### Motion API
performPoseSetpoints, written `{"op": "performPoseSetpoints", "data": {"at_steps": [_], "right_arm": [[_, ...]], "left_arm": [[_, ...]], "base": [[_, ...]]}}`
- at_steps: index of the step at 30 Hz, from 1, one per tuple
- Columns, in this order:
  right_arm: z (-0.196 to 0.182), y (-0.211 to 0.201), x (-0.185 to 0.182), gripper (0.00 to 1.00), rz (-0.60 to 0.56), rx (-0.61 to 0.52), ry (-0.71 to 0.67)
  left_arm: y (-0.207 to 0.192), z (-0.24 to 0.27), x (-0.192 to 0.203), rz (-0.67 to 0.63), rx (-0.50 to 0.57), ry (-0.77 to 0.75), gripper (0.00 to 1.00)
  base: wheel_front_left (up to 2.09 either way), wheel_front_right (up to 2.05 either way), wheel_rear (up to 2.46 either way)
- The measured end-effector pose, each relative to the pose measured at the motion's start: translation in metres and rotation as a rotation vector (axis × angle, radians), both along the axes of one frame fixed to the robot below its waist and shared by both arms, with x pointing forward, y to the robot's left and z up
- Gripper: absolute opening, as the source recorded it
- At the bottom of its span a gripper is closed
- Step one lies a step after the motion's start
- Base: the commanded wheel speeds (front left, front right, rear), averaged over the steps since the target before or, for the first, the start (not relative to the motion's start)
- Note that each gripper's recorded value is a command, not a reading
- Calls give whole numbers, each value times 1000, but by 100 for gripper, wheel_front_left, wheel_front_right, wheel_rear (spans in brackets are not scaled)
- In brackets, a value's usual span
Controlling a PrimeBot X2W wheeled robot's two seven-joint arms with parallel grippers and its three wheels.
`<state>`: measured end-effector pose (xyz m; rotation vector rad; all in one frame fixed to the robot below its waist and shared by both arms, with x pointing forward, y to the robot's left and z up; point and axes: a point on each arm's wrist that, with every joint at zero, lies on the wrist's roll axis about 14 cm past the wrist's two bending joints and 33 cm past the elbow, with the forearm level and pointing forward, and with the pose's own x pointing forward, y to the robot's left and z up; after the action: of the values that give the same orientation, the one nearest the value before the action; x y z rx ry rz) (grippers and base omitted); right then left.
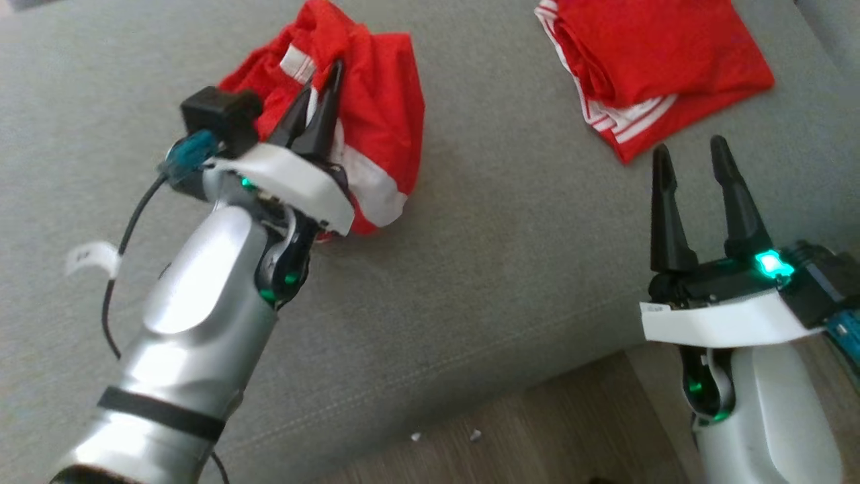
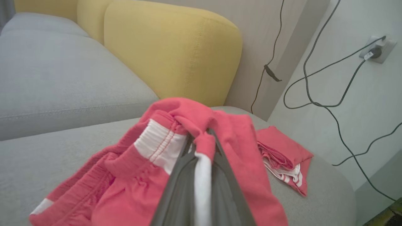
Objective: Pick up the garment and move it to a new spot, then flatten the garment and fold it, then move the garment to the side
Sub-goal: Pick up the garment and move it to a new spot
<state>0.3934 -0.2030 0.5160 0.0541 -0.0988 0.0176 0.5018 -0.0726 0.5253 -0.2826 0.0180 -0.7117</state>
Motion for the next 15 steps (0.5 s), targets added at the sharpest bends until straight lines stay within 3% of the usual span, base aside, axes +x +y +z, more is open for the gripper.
{"op": "performPoseSetpoints", "data": {"at_steps": [6, 7, 8, 9, 15], "right_arm": [[-7, -3, 11, 100, -6, -15, 21], [-9, -4, 13, 100, -8, -17, 27], [-12, -4, 15, 100, -9, -18, 33], [-14, -4, 17, 100, -10, -15, 37], [-17, 11, 27, 100, 32, 25, 36]], "left_arm": [[-27, -69, -2, -78, 99, 141, 0], [-31, -80, -6, -89, 108, 171, 29], [-34, -89, -8, -98, 110, 191, 70], [-37, -94, -10, -105, 110, 202, 100], [-36, -84, -7, -111, 84, 173, 100]], "base": [[0, 0, 0], [0, 0, 0], [0, 0, 0], [0, 0, 0], [0, 0, 0]]}}
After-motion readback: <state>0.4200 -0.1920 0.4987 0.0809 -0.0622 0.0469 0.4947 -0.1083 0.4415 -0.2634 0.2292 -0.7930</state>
